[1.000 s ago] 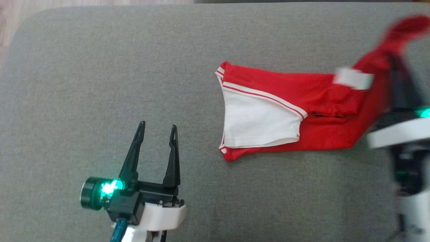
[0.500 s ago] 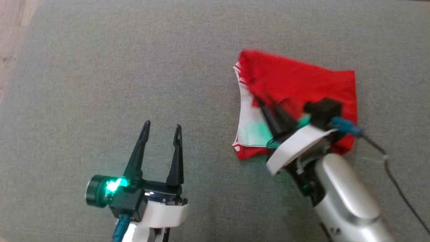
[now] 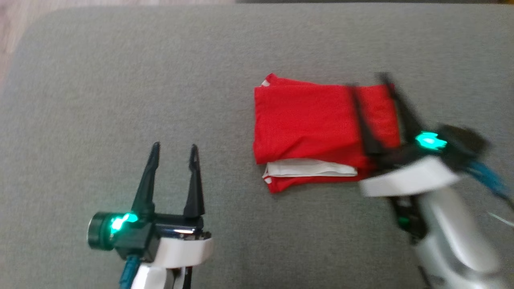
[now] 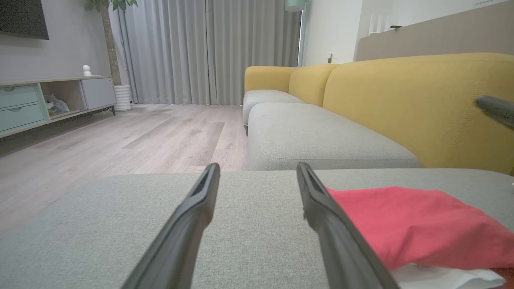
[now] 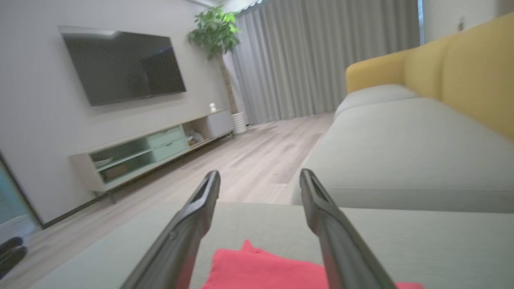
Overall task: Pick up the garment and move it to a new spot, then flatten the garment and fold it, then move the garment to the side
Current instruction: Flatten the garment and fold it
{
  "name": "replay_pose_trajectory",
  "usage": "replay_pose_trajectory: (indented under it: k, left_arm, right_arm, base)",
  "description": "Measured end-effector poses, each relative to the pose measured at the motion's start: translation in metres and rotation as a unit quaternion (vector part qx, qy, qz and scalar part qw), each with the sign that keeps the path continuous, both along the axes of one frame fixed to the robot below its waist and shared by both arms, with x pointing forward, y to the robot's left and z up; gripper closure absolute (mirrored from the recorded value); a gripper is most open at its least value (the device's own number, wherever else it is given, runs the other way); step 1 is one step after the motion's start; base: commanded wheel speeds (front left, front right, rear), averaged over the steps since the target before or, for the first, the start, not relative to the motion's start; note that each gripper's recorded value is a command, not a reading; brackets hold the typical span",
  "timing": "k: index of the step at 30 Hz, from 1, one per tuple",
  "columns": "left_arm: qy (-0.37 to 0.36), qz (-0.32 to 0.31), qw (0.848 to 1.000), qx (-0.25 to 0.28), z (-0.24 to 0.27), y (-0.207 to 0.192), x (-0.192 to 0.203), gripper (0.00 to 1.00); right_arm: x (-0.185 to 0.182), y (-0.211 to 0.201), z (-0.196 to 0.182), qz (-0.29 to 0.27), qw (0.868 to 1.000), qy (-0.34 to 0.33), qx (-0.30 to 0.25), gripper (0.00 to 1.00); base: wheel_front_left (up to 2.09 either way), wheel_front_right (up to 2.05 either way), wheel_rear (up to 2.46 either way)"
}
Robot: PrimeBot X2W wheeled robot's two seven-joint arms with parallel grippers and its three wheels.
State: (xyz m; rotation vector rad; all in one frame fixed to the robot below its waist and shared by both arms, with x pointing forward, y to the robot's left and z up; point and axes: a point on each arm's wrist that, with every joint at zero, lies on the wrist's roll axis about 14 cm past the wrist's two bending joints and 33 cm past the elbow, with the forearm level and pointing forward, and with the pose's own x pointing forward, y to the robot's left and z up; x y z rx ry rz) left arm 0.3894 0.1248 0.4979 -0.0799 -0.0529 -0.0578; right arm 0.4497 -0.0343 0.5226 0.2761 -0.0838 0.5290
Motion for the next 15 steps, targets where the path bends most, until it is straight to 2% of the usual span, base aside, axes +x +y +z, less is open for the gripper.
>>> replay_pose_trajectory:
  k: [4,7,8,11,15]
  left_arm:
    - [-0.006,0.005,1.000,-0.015,0.006,0.003,-0.006,0.00]
    - [-0.010,0.007,1.000,-0.015,0.009,0.004,-0.015,0.00]
    - [-0.010,0.007,1.000,-0.015,0.009,0.004,-0.015,0.00]
    - [-0.006,0.001,1.000,-0.007,0.007,0.001,-0.027,0.00]
    - [0.000,-0.001,1.000,-0.006,0.004,0.001,-0.044,0.00]
  right_arm:
    - [-0.011,-0.069,0.005,-0.094,0.995,-0.014,-0.006,0.00]
    - [-0.031,-0.116,0.009,-0.161,0.986,-0.023,-0.030,0.00]
    - [-0.031,-0.116,0.009,-0.161,0.986,-0.023,-0.030,0.00]
    - [-0.061,-0.139,-0.005,-0.192,0.980,-0.004,-0.060,0.00]
    - [-0.105,-0.144,-0.036,-0.193,0.976,0.044,-0.087,0.00]
  base:
    - [0.00,0.00,0.00]
    - [0.00,0.00,0.00]
    - [0.00,0.00,0.00]
    - [0.00,0.00,0.00]
    - [0.00,0.00,0.00]
